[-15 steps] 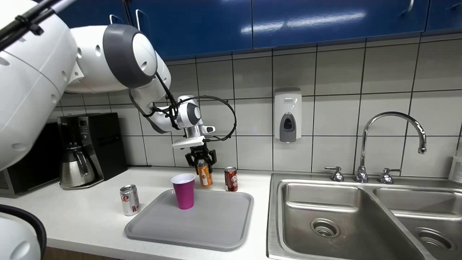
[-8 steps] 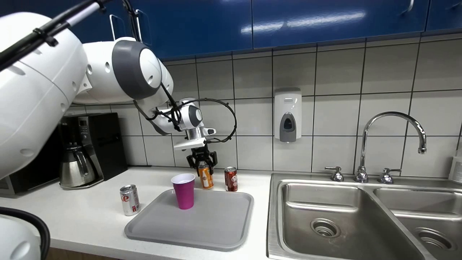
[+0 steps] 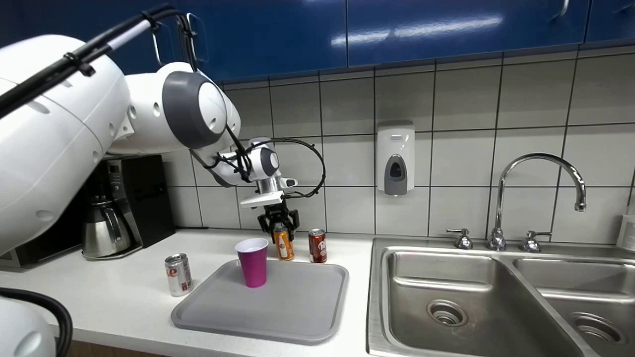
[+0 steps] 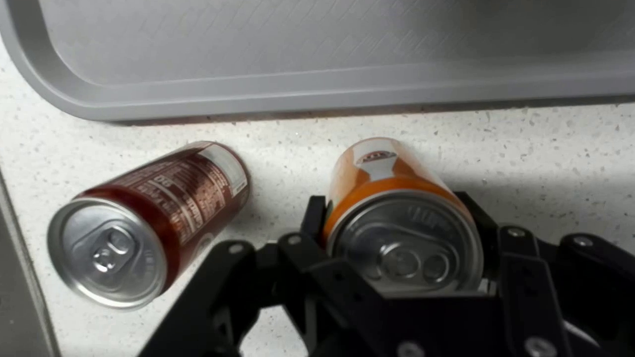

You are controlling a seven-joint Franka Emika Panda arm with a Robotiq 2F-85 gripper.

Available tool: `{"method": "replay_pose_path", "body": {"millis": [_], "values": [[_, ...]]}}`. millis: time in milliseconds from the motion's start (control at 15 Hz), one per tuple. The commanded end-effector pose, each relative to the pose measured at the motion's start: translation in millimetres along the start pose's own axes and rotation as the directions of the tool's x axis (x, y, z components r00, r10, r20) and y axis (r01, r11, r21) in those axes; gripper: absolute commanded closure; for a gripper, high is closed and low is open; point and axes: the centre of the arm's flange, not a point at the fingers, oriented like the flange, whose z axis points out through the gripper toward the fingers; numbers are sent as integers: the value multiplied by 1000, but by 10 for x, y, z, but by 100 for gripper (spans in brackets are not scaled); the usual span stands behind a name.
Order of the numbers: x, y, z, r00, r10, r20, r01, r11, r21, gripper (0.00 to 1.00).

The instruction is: Remove the cans from the tray and put them on the counter

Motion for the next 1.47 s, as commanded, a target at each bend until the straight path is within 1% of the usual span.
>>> {"method": "replay_pose_path", "body": {"millis": [0, 67, 133, 200, 467, 867, 1400], "values": [[173, 1, -74, 999, 25, 26, -25, 1000, 2, 22], [174, -1, -64, 999, 24, 30, -24, 1000, 0, 9], [176, -1, -64, 999, 24, 33, -24, 1000, -1, 3], [180, 3, -76, 999, 24, 35, -24, 1000, -1, 1], [156, 32, -157, 999, 26, 37, -26, 1000, -1, 0], [19, 113, -281, 999, 29, 13, -30, 1000, 6, 0], [-174, 188, -595, 998, 27, -53, -24, 999, 44, 0]]}}
